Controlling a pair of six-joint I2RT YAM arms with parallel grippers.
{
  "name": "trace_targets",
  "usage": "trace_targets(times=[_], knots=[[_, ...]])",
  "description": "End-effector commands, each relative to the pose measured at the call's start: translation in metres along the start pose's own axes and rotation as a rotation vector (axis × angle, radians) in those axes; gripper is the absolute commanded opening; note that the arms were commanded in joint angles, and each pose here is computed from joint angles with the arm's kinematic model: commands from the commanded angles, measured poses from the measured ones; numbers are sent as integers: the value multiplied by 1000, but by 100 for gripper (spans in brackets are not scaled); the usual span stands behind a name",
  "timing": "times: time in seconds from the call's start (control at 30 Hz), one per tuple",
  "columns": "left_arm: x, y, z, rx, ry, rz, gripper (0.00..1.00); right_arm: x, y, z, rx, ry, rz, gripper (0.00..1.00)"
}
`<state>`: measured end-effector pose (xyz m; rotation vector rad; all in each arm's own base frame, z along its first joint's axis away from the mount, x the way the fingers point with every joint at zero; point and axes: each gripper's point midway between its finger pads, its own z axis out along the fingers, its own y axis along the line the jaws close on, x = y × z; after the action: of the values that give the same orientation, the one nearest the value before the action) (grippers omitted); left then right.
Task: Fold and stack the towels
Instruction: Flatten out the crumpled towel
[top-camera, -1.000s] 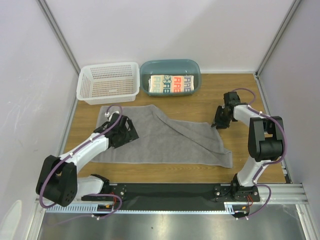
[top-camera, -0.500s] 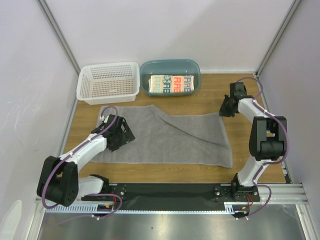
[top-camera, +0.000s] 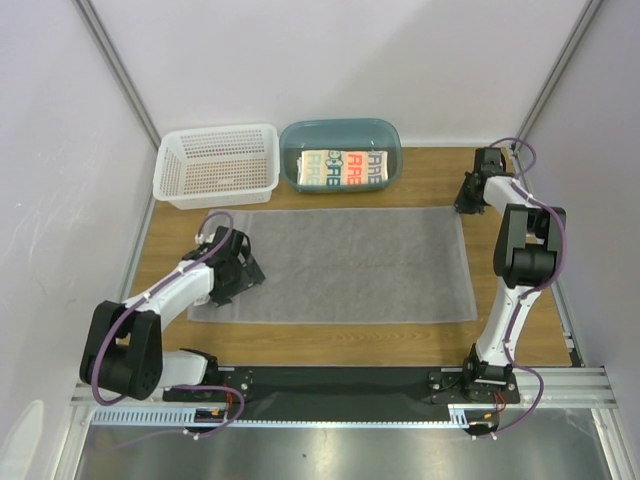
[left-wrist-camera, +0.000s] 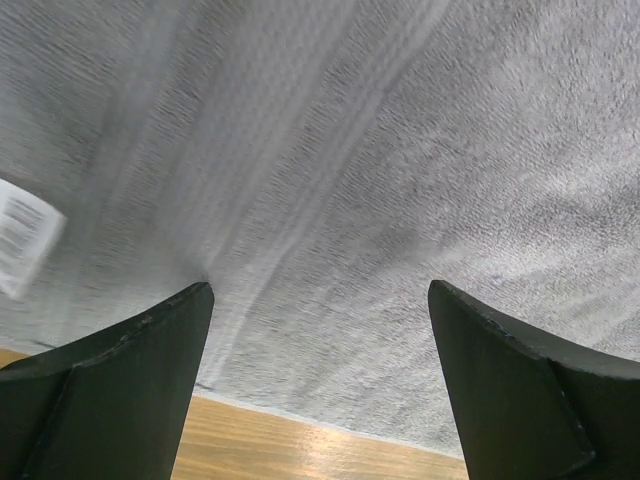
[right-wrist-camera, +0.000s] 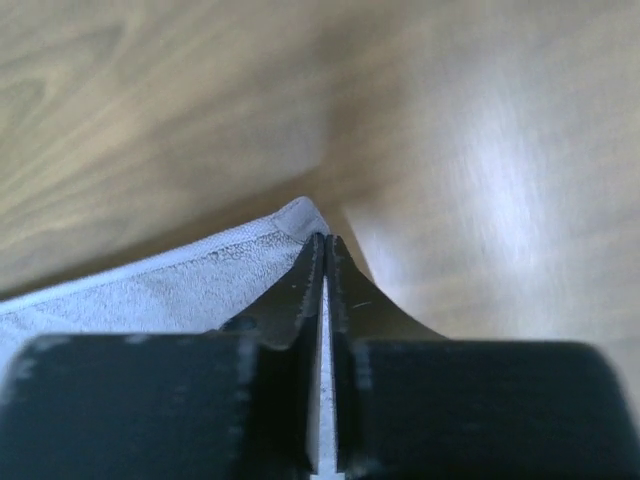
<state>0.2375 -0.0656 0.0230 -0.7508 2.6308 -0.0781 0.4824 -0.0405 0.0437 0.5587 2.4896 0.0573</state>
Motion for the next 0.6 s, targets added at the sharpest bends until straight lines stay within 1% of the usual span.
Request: trace_targets(times=[0.0, 0.1, 0.13, 0.2, 0.23, 0.3, 0.33, 0.43, 0.47, 0.5, 0.53, 0.57], knots=[[-21, -4, -8, -14, -44, -24, 95, -39, 1, 3, 20, -86, -37, 7], [-32, -7, -15, -17, -67, -2, 95, -45, 4, 5, 8, -79, -55, 20], [-34, -7, -17, -20, -73, 5, 95, -46, 5, 4, 5, -78, -55, 33], [-45, -6, -26, -35, -105, 20, 95, -59, 13, -7, -25, -103, -58, 42], [-45, -1, -30, -56, -103, 24, 96, -60, 13, -12, -27, -99, -58, 51], [-53, 0, -40, -61, -129, -1, 96, -74, 20, -28, -48, -126, -57, 65], [-53, 7, -42, -84, -123, -19, 97, -72, 20, -33, -45, -111, -40, 66], [-51, 17, -48, -89, -125, -126, 98, -67, 46, -55, -148, -94, -26, 70], [-46, 26, -44, -98, -115, -194, 98, -63, 56, -60, -174, -88, -18, 71], [-43, 29, -43, -94, -109, -229, 98, -59, 67, -65, -201, -80, -20, 74], [-39, 36, -42, -78, -108, -282, 98, -49, 87, -74, -232, -74, -41, 75], [-38, 39, -42, -76, -112, -346, 98, -46, 96, -78, -250, -72, -46, 75]])
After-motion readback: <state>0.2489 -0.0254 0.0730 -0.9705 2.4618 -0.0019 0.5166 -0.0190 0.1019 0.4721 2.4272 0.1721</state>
